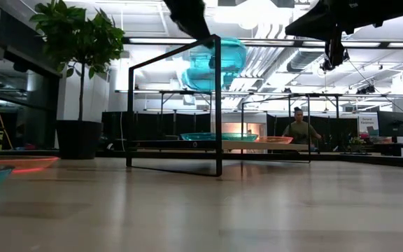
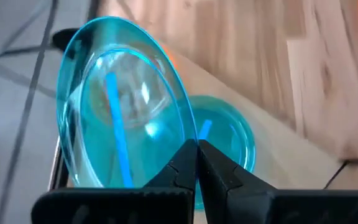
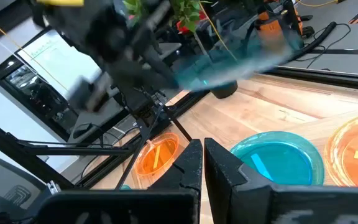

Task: Place and stack plates onto a shelf
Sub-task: Stack the top blue plate on top of the blue plate on the shelf

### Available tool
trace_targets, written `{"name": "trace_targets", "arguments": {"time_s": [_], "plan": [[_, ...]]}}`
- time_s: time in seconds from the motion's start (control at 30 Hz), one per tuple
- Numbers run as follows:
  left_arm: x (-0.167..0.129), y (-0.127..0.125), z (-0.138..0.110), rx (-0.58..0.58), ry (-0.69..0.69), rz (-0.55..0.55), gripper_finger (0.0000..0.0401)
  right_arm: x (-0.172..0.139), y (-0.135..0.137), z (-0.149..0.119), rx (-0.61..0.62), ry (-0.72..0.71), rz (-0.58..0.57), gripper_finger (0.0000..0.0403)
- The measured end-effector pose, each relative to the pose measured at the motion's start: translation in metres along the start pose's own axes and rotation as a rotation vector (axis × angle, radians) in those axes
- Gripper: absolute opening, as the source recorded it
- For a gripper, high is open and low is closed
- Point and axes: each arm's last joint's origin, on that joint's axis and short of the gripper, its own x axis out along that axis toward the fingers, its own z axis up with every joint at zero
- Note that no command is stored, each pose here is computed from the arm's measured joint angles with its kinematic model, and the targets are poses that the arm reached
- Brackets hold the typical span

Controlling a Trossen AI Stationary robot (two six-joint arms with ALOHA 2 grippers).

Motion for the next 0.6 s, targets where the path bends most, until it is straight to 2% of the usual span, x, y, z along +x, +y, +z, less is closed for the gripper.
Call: {"name": "trace_targets", "arguments": {"time_s": [0.13,0.27,0.4,0.6], "plan": [[0.030,-0.017,-0.001,0.148,0.065,-0.034,0.0000,0.000,0.000,0.000,0.000,0.001,-0.001,0.0000],[0.051,-0.029,-0.004,0.212,0.111,-0.058,0.0000,0.000,0.000,0.000,-0.002,0.004,-0.003,0.0000],[0.060,-0.032,-0.006,0.219,0.126,-0.079,0.0000,0.000,0.000,0.000,-0.002,0.005,-0.003,0.0000],[0.060,-0.032,-0.007,0.168,0.132,-0.105,0.0000,0.000,0.000,0.000,-0.002,0.005,-0.004,0.0000]]}}
